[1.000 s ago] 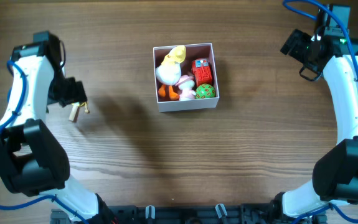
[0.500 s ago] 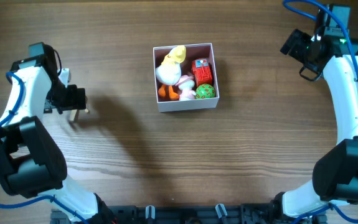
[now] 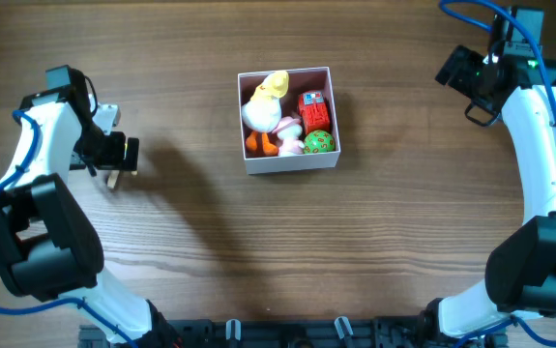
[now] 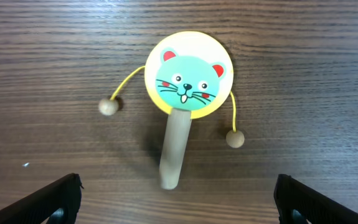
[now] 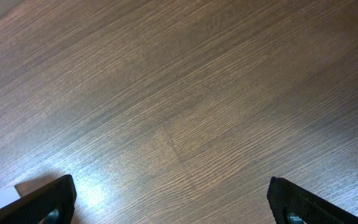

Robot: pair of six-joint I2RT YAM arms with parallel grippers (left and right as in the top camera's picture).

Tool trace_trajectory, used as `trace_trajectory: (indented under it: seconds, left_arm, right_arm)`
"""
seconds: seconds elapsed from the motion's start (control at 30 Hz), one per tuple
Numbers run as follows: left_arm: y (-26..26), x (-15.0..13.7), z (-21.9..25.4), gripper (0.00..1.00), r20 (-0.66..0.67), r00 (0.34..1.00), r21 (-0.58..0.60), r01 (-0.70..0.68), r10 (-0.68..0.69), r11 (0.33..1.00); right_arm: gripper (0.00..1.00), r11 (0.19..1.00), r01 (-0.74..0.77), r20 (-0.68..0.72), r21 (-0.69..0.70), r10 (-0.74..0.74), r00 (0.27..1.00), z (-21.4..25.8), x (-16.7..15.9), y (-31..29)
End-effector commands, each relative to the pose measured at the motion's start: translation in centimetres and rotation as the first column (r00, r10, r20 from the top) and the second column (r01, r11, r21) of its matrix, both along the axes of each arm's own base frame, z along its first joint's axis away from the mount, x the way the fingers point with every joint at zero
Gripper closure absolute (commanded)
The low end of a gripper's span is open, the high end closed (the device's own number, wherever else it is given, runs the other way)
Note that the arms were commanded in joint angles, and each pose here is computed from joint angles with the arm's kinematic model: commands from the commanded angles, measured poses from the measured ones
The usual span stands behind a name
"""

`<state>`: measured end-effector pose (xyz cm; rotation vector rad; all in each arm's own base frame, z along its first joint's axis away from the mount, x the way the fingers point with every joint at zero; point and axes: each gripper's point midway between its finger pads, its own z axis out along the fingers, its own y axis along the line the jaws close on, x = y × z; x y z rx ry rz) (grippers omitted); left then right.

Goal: Pack container
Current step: 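Lower the left gripper over the rattle drum and grasp its handle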

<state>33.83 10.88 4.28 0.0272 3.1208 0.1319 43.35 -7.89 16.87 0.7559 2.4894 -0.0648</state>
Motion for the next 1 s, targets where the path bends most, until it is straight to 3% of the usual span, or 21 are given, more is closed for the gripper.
trace_trajectory:
  seconds: [0.0, 0.47, 0.77, 0.97]
  left_arm:
    - [-0.6, -0.3, -1.8, 0.01, -0.031, 0.999, -0.053, 0.019, -0.021, 0.998]
    - [-0.2, 0.0, -3.2, 0.02, -0.033, 0.999, -0.074, -0.002, -0.001, 0.997]
    - [-0.5, -2.1, -4.6, 0.09, -0.081, 0.997, -0.098, -0.020, 0.012, 0.995]
    - [-0.8, -1.9, -4.7, 0.12, -0.072, 0.997, -0.119, -0.021, 0.012, 0.993]
  right_arm:
    - [0.00, 1.000, -0.005, -0.007, 0.009, 0.005, 1.000, -0.4, 0.1, 0.2]
    - [0.00, 1.000, -0.005, -0.007, 0.009, 0.005, 1.000, -0.4, 0.1, 0.2]
    - [0.00, 1.000, -0.005, -0.007, 0.009, 0.005, 1.000, -0.4, 0.1, 0.2]
    - [0.00, 1.000, -0.004, -0.007, 0.009, 0.004, 1.000, -0.4, 0.1, 0.2]
